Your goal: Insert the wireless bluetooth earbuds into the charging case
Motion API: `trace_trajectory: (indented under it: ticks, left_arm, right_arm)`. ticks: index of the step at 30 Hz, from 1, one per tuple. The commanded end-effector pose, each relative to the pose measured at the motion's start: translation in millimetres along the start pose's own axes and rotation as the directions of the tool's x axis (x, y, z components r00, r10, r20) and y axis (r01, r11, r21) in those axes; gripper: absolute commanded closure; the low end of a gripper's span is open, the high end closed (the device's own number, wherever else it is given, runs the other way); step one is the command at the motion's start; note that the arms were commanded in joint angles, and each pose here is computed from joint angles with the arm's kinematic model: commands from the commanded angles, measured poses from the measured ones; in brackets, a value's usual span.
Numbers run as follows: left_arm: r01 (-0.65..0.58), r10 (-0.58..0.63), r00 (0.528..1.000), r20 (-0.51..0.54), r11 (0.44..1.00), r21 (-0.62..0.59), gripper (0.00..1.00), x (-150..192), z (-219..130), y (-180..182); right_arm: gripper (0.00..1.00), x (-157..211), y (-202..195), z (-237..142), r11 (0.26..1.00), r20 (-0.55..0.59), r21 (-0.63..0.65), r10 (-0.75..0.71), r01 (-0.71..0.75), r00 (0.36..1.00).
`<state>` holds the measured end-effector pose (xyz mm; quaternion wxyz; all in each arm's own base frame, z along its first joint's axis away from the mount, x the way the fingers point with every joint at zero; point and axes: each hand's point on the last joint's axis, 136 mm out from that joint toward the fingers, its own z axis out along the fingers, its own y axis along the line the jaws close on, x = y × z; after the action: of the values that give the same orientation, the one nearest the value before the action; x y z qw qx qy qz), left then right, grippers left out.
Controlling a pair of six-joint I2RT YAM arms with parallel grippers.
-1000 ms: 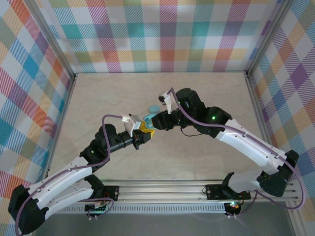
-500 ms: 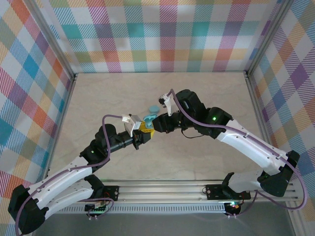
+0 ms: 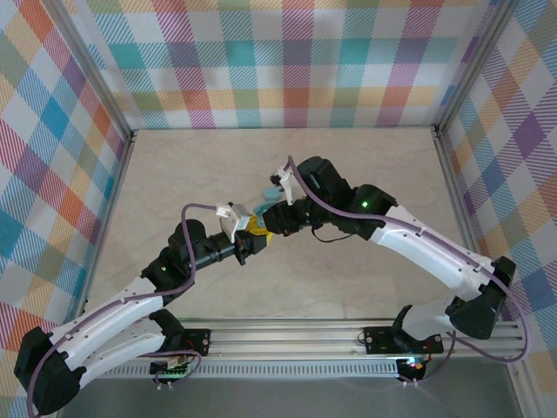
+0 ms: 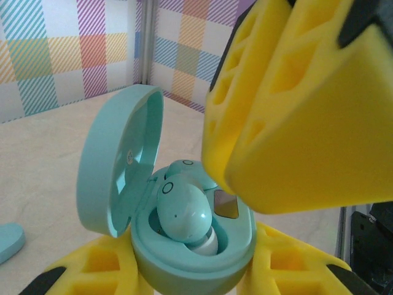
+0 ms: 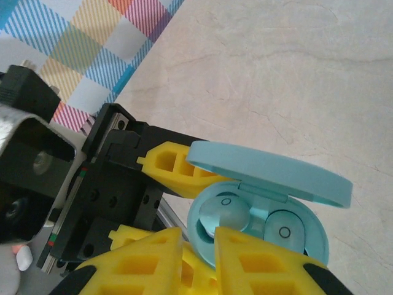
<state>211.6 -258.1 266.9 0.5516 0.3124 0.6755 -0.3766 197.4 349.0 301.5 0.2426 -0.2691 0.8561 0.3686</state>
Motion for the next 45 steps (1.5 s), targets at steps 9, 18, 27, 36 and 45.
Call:
trace_trajectory:
  ticks: [9, 18, 27, 36, 45]
  left_arm:
    - [-0.05, 0.048, 0.997, 0.052, 0.998, 0.033, 1.0, -13, -4, -10]
    - [-0.056, 0.055, 0.998, 0.045, 0.998, 0.018, 1.0, -8, -6, -7]
    - [-0.075, 0.073, 0.996, 0.047, 0.996, 0.038, 1.0, -10, -8, -12]
    - [-0.078, 0.075, 0.997, 0.028, 0.993, 0.093, 1.0, -12, -11, -22]
    - [-0.088, 0.086, 0.996, 0.029, 0.992, 0.089, 1.0, -14, -14, -23]
  right_arm:
    - [0.75, -2, 0, 7, 1.0, -0.033, 0.022, -0.005, 0.006, 0.999]
    - [0.7, -18, 7, -20, 0.999, 0.047, 0.034, -0.036, 0.035, 0.998]
    - [0.7, -47, 6, -63, 0.995, 0.167, 0.067, -0.083, 0.072, 0.983]
    - [0.68, -50, -8, -36, 0.999, 0.081, 0.028, -0.018, 0.015, 0.997]
    - [0.68, -35, -5, -13, 0.999, -0.004, -0.046, 0.013, -0.013, 1.0]
